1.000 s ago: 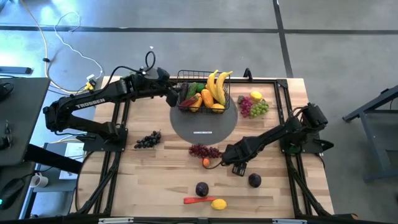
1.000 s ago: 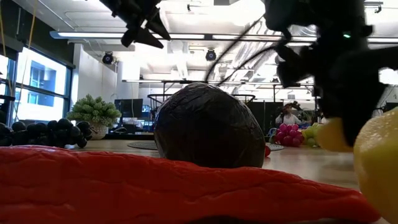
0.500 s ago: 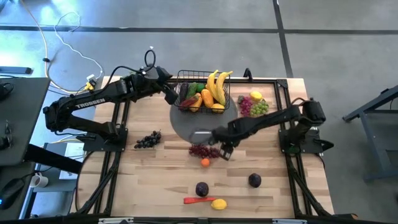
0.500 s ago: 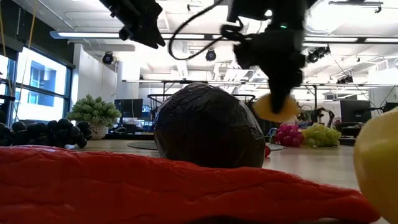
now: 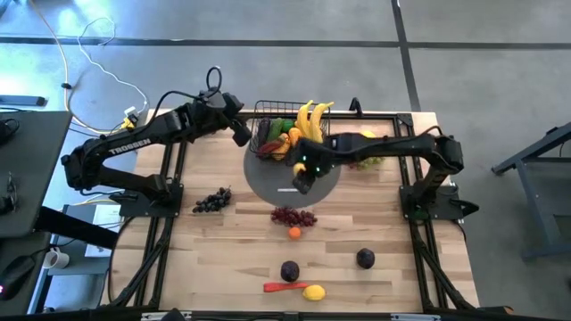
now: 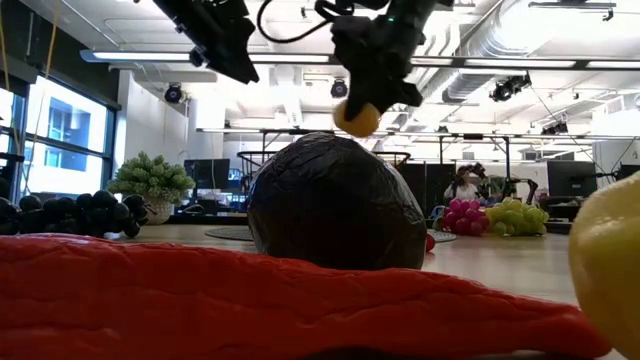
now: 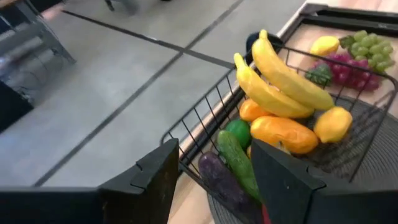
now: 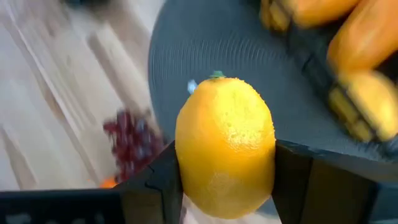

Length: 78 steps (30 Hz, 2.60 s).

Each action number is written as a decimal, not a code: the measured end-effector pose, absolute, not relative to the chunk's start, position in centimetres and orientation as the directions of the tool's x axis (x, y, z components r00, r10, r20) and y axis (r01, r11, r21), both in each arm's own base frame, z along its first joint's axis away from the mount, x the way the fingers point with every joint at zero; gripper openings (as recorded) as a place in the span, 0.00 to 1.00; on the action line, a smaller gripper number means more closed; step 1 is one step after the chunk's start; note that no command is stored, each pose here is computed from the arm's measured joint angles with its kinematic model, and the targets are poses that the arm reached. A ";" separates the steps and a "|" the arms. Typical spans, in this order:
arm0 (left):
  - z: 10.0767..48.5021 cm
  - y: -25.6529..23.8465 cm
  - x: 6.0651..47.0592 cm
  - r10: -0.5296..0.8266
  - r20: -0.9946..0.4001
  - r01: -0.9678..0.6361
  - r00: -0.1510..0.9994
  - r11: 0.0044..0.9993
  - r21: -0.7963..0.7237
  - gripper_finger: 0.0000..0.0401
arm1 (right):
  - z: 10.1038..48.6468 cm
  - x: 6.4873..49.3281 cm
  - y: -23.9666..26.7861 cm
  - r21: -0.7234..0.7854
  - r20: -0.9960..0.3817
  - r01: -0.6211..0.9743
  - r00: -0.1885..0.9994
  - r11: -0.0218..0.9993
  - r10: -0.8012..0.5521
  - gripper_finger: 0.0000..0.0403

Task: Build produce basket
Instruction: Put the middle yellow lemon into the black wire basket, then put the bottom left purple grapes into the black wire basket

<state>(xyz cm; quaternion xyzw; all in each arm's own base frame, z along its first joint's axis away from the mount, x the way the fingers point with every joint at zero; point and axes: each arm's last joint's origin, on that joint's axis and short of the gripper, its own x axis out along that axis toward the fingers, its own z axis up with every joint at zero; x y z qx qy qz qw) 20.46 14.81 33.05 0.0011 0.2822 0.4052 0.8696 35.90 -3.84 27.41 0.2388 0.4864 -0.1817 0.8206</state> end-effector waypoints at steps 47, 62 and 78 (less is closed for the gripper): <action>31.7 16.8 17.8 0.615 -0.635 -0.704 0.468 0.693 0.152 0.47 | 23.2 36.4 -16.5 0.182 -0.863 0.477 0.496 0.860 -0.092 0.49; 31.7 16.8 17.9 0.597 -0.638 -0.692 0.487 0.709 0.136 0.49 | 23.6 36.5 -16.4 0.208 -0.869 0.537 0.484 0.818 -0.097 0.59; 30.9 15.8 17.7 0.439 -0.728 -0.681 0.527 0.730 -0.054 0.64 | 29.0 37.7 -14.6 0.207 -0.857 0.615 0.490 0.761 -0.163 0.59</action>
